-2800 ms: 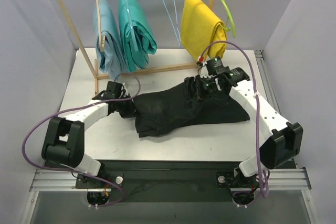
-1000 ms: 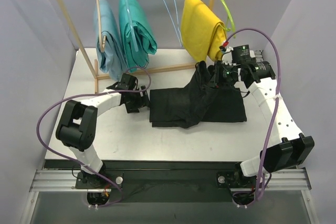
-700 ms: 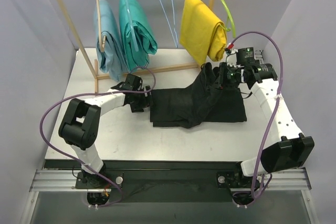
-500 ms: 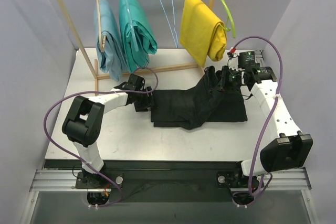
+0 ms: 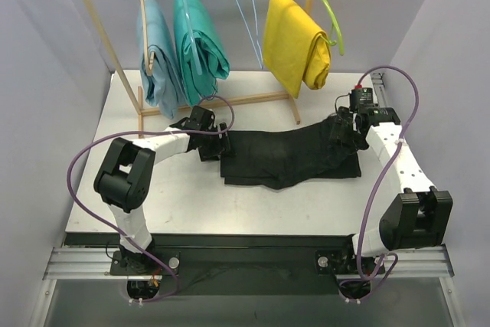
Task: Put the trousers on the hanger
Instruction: Fold the trousers at the center of the board.
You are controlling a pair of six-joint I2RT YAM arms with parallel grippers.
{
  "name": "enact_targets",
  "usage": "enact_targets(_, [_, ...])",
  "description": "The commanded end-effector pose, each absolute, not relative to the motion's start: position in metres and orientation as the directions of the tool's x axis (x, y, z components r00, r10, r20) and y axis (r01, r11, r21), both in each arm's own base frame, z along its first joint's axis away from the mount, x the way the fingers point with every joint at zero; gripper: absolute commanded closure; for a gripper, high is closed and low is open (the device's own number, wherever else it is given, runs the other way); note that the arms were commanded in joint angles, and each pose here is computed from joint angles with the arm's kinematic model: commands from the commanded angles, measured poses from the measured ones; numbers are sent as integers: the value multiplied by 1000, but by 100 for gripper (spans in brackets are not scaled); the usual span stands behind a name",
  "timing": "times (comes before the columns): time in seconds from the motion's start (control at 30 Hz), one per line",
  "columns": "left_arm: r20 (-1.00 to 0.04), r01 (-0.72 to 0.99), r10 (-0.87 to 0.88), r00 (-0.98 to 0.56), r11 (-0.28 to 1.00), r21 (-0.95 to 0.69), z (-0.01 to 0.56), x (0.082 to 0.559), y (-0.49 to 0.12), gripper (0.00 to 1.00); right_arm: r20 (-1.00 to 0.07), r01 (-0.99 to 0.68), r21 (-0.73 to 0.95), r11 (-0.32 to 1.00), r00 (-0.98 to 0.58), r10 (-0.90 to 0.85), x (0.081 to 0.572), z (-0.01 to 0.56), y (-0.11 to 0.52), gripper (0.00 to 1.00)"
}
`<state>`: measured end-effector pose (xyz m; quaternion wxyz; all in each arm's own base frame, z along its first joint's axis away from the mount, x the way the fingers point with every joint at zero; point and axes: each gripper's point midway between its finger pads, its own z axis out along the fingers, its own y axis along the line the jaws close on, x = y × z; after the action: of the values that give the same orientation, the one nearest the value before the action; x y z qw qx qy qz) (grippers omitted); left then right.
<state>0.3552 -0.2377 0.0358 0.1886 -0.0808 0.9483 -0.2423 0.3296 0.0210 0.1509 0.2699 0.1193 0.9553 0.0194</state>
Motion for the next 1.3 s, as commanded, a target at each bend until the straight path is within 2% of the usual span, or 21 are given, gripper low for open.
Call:
enact_targets(0.0, [-366, -40, -249, -897, 869, -493, 57, 365, -240, 17, -635, 537, -210, 817, -710, 304, 305, 175, -65, 44])
enact_targets(0.03, [-375, -35, -248, -893, 870, -493, 63, 365, -239, 16, -651, 551, -215, 806, -696, 303, 303, 181, -69, 36])
enact_targets(0.07, [-383, -35, -248, -890, 874, -486, 64, 365, -237, 16, -665, 562, -226, 796, -686, 296, 301, 187, -73, 34])
enact_targets(0.1, [-392, -28, -244, -887, 876, -482, 67, 365, -236, 16, -675, 558, -220, 800, -679, 288, 303, 192, -73, 26])
enact_targets(0.27, [-443, -9, -240, -864, 887, -462, 78, 363, -227, 14, -638, 412, -112, 904, -727, 253, 316, 180, -42, 26])
enact_targets(0.3, [-449, -7, -241, -860, 887, -462, 80, 363, -226, 14, -607, 351, -38, 936, -752, 257, 320, 169, -24, 27])
enact_targets(0.4, [-454, -14, -243, -857, 892, -452, 78, 362, -222, 14, -541, 306, 52, 950, -792, 285, 322, 142, -2, 28])
enact_targets(0.43, [-449, -18, -242, -860, 895, -446, 77, 360, -220, 14, -485, 282, 98, 954, -824, 293, 318, 124, 9, 28])
enact_targets(0.5, [-448, -19, -237, -862, 899, -438, 74, 358, -218, 14, -451, 307, 119, 944, -831, 326, 319, 108, 11, 29])
enact_targets(0.77, [-505, 26, -225, -834, 897, -442, 84, 347, -211, 14, -156, 487, 183, 854, -844, 514, 303, 26, -4, 30])
enact_targets(0.87, [-527, 13, -233, -817, 907, -421, 86, 342, -201, 13, -122, 506, 209, 836, -835, 536, 301, 22, -4, 31])
enact_targets(0.97, [-562, -2, -240, -791, 921, -389, 91, 341, -190, 13, -173, 502, 225, 835, -823, 542, 303, 42, -5, 31])
enact_targets(1.07, [-630, -44, -252, -735, 944, -326, 102, 340, -167, 13, -281, 470, 259, 844, -799, 532, 307, 84, -7, 31])
enact_targets(1.13, [-705, -76, -278, -652, 950, -304, 125, 341, -149, 12, -412, 407, 283, 869, -767, 493, 312, 129, -4, 31])
enact_targets(1.23, [-777, -147, -292, -558, 956, -254, 143, 338, -116, 11, -614, 220, 248, 943, -717, 329, 312, 195, 14, 31])
enact_targets(1.27, [-781, -187, -304, -546, 952, -240, 143, 336, -105, 13, -648, 109, 225, 968, -725, 232, 306, 210, 40, 30])
